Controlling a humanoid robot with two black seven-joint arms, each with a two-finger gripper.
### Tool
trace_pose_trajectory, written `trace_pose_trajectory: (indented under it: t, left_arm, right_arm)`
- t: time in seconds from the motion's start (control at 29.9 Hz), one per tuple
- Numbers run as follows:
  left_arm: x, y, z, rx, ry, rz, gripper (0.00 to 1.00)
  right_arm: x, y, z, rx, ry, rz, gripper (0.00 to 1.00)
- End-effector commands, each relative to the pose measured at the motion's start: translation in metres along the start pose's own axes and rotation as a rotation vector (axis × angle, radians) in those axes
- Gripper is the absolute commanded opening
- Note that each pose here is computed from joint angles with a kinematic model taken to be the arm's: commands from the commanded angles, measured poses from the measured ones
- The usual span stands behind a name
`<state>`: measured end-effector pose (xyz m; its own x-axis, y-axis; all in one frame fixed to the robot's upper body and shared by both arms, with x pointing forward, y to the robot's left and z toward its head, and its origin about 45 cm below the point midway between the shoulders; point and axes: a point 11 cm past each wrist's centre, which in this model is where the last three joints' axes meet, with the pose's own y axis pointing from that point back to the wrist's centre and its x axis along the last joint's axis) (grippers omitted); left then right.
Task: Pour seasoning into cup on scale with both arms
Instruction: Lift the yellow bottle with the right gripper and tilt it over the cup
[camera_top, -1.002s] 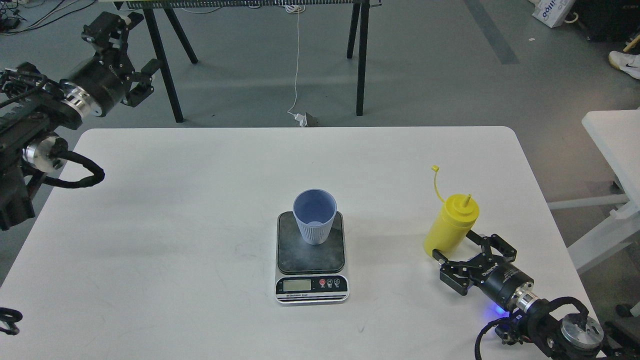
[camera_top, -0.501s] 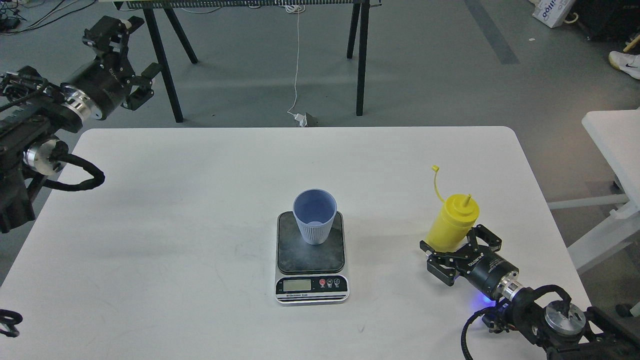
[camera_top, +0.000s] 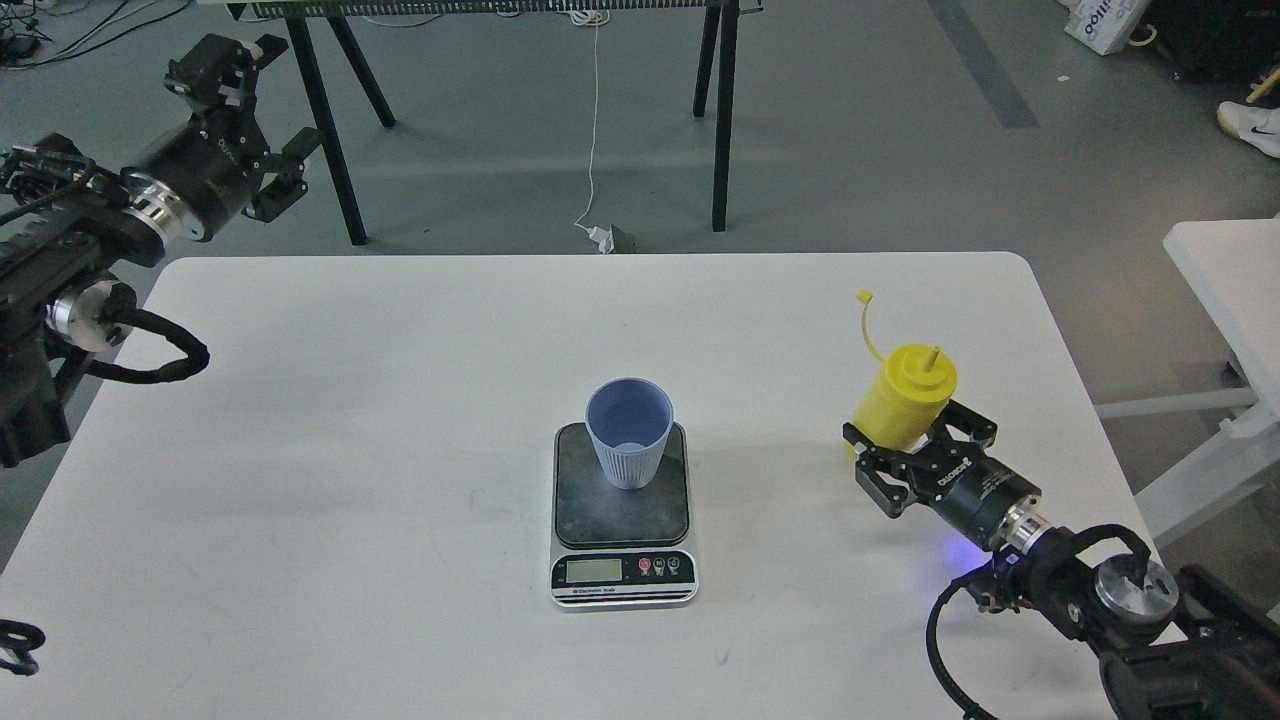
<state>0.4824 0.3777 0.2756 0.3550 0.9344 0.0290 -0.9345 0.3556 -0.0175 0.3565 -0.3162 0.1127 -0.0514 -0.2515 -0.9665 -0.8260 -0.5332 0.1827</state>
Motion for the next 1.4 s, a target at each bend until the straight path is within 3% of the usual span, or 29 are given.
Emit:
trace_pose_trajectory:
  t: [0.0, 0.17, 0.43, 0.97, 1.37]
  left_arm:
    - [-0.001, 0.000, -0.001, -0.005, 0.009, 0.003, 1.00]
    - [-0.003, 0.004, -0.014, 0.000, 0.050, 0.018, 1.00]
    - [0.015, 0.031, -0.038, -0.007, 0.134, 0.108, 1.00]
    - [0.038, 0.069, -0.064, 0.009, 0.198, 0.210, 1.00]
    - [0.039, 0.078, -0.075, 0.034, 0.203, 0.222, 1.00]
  right_arm:
    - [-0.081, -0.034, -0.051, -0.013, 0.243, -0.086, 0.03]
    - [-0.194, -0.081, -0.072, -0.084, 0.704, -0.132, 0.03]
    - [-0.250, -0.141, -0.014, -0.248, 1.280, -0.062, 0.03]
    - [-0.248, -0.171, 0.062, -0.299, 1.898, 0.132, 0.03]
    - [-0.240, -0.183, 0.098, -0.312, 2.096, 0.102, 0.03]
